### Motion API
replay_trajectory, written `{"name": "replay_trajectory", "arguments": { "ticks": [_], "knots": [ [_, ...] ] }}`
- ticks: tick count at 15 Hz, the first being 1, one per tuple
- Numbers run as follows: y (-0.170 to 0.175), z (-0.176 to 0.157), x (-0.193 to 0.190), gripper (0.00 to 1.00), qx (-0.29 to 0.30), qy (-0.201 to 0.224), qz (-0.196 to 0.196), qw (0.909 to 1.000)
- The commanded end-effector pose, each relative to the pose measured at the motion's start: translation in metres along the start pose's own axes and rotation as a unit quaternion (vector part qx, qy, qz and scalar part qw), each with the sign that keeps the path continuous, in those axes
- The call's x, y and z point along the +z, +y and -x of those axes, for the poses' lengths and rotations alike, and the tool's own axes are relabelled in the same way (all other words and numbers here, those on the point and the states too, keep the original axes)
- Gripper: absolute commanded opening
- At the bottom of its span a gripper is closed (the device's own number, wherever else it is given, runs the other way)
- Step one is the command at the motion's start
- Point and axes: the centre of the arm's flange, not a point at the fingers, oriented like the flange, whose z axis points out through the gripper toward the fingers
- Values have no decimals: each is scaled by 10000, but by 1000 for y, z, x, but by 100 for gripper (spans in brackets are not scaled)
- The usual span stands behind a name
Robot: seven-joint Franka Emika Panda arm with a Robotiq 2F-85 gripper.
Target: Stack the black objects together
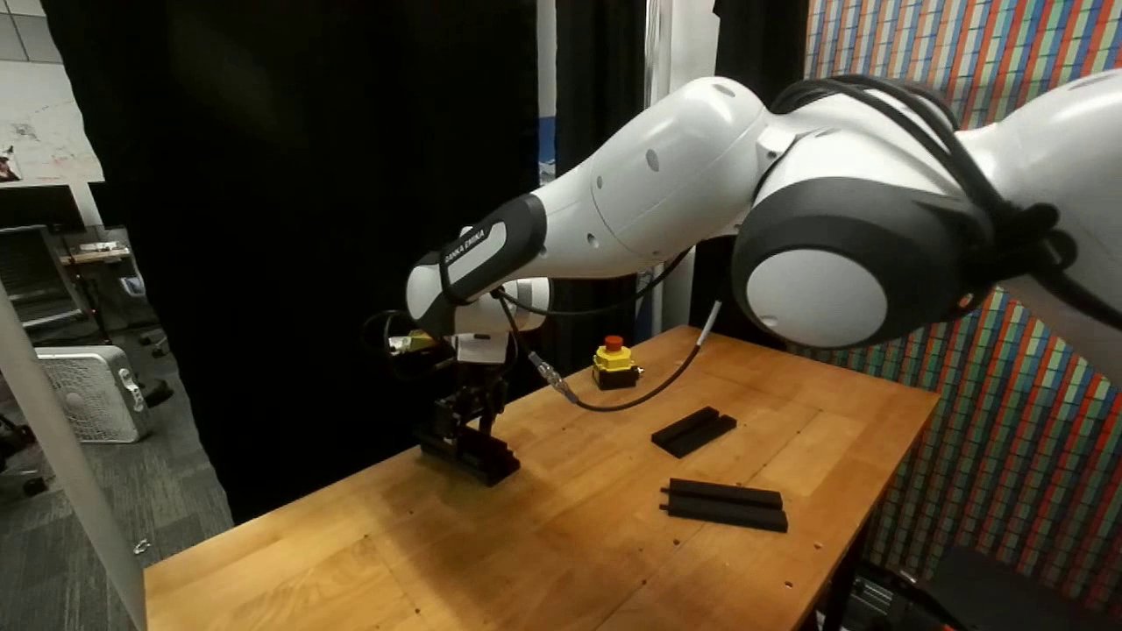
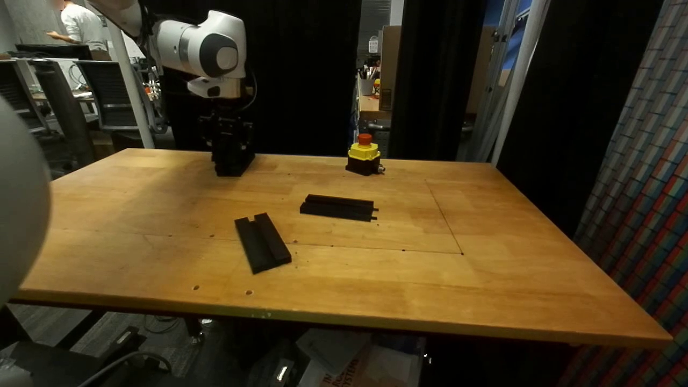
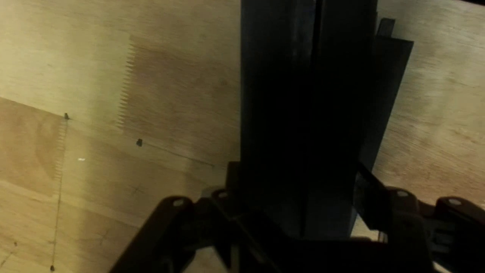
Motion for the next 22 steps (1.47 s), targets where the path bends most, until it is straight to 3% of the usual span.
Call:
{"name": "replay_trajectory", "arguments": {
  "ticks": [1,12,22],
  "knots": [
    [7,33,-4,45,167,132,-173,9996],
    [23,45,-3,45,217,156,-218,9994],
    [1,26,-4,45,548,85,-426,9976]
  ]
}}
